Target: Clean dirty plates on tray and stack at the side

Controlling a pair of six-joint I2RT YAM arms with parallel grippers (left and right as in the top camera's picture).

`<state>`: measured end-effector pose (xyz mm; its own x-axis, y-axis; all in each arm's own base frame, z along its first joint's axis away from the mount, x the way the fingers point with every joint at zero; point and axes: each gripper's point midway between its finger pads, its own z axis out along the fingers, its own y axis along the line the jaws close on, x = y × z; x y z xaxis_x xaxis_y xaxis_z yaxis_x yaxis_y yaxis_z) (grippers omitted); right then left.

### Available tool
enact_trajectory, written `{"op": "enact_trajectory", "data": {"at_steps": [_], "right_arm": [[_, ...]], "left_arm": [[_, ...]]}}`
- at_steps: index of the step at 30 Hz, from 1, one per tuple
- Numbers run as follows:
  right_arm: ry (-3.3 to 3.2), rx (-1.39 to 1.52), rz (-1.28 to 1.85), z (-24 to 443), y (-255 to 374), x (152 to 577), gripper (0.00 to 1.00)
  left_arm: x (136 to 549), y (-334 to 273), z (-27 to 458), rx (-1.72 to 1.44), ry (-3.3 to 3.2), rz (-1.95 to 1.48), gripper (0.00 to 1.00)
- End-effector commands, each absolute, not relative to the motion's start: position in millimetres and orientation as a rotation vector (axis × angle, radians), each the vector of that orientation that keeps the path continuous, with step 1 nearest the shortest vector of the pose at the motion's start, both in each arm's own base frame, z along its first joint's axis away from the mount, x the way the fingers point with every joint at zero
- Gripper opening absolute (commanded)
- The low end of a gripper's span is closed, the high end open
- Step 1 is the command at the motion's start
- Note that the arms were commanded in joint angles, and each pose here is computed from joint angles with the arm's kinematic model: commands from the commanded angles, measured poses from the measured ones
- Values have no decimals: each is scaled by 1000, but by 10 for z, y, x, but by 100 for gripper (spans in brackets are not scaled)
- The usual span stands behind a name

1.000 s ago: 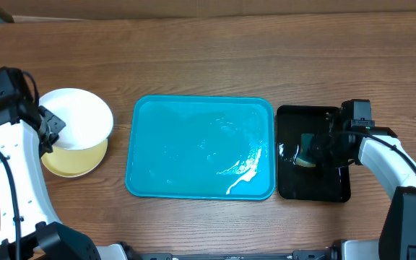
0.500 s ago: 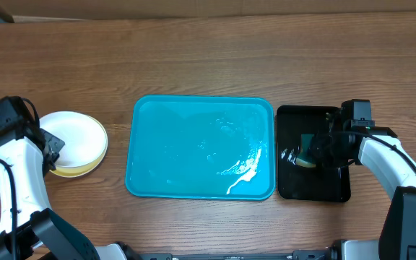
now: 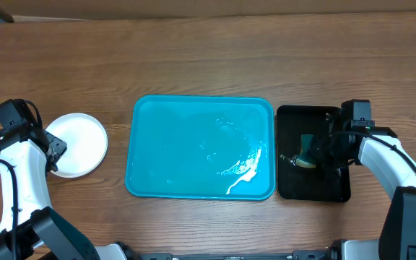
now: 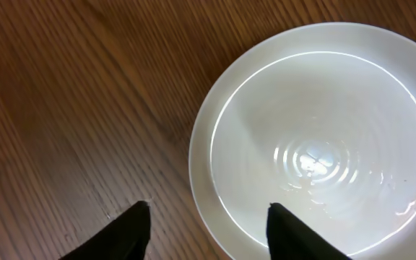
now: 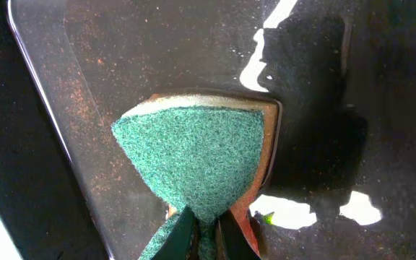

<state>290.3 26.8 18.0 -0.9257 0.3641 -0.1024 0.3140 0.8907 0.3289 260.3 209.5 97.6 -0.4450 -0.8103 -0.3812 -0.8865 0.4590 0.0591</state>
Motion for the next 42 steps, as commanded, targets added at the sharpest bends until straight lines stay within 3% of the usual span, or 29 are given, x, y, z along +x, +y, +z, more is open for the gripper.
{"op": "enact_trajectory", "data": {"at_steps": [1, 10, 18, 28, 29, 32, 34, 42], "right_arm": [[2895, 526, 448, 172, 234, 2914, 4], [2872, 478, 444, 256, 226, 3010, 24], [2790, 427, 442, 822, 217, 3324, 41], [2825, 84, 359, 1056, 699, 3266, 43], [2822, 49, 322, 1052, 744, 3269, 48], [2810, -39, 231, 1047, 865, 3268, 85], [2820, -65, 238, 1042, 942, 3225, 100], [2810, -1, 288, 1239, 962, 3073, 100]], "left_arm": [[2688, 2005, 1010, -1377, 2444, 262, 59], [3171, 1473, 1305, -986, 2521, -42, 69], [3430, 634, 1578, -542, 2575, -131, 77], [3283, -397, 1533, -2, 2703, -337, 100], [3254, -420, 1521, 6, 2716, -340, 100], [3118, -431, 1467, -4, 2775, -348, 100], [2949, -424, 1411, -30, 2850, -353, 100], [2530, -420, 1368, -108, 3008, -367, 100]]}}
